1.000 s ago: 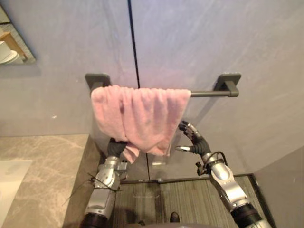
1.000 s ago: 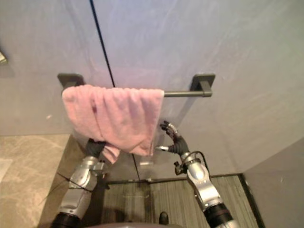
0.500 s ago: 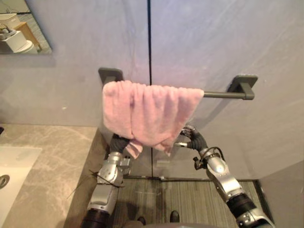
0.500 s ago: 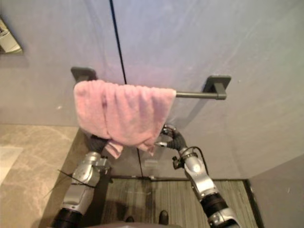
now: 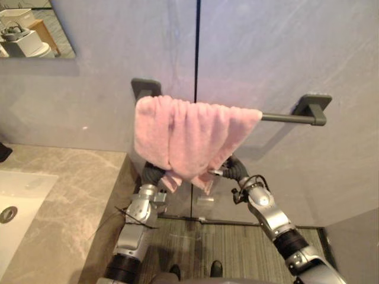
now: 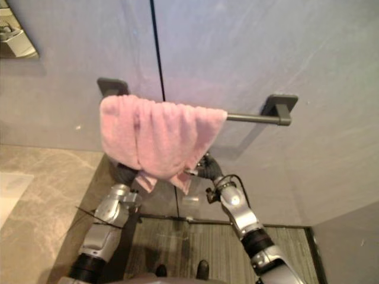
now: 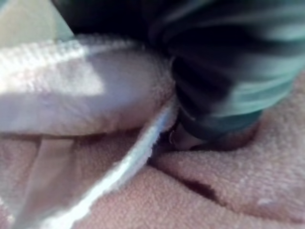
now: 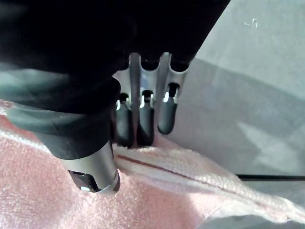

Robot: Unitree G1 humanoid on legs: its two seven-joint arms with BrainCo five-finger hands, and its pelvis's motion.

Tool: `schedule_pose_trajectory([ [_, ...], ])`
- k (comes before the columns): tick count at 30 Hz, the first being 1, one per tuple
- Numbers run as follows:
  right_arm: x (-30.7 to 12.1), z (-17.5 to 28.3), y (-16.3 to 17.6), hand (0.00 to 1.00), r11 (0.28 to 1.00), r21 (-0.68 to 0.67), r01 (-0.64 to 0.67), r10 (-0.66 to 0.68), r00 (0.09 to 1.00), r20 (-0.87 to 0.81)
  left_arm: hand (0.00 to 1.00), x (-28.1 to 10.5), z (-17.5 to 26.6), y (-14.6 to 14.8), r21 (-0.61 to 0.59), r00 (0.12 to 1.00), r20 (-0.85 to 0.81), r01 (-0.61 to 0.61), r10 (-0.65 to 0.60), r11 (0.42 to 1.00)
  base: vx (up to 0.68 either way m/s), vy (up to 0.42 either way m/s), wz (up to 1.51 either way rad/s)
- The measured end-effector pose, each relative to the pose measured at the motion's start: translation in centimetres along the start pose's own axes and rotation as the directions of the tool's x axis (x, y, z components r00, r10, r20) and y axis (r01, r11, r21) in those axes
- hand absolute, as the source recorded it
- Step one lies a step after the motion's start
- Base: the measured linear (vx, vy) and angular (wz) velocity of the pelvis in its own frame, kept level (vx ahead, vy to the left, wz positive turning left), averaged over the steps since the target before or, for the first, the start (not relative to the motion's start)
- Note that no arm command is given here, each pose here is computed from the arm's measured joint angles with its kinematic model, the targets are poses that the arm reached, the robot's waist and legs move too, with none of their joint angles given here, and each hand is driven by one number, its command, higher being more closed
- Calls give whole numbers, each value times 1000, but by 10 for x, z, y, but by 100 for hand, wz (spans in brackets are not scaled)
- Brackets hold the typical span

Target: Organize washtable

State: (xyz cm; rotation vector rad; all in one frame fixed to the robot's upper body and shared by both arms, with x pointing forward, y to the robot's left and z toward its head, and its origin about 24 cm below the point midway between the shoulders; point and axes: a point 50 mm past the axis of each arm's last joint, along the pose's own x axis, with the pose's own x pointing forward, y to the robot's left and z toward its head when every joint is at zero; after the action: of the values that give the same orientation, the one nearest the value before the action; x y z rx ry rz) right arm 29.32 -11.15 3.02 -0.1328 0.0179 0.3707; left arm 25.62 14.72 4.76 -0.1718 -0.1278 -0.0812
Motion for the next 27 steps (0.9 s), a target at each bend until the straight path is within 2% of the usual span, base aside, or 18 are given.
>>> schedule_pose_trajectory([
  [13, 3, 3, -1, 100, 999, 33, 41, -42, 999, 18, 100, 0, -1, -2, -12, 1000, 1, -3, 3, 1000, 0, 0, 0],
  [22, -13, -7, -24, 100, 984, 70, 163, -163, 987, -9, 100, -3, -3, -1, -17, 1000, -9, -12, 12, 1000, -1, 3, -1],
  [27, -19, 2, -32, 100, 976, 73, 205, -208, 977, 39, 100, -4, -4, 0, -17, 1000, -12, -12, 11, 1000, -19, 20, -5],
])
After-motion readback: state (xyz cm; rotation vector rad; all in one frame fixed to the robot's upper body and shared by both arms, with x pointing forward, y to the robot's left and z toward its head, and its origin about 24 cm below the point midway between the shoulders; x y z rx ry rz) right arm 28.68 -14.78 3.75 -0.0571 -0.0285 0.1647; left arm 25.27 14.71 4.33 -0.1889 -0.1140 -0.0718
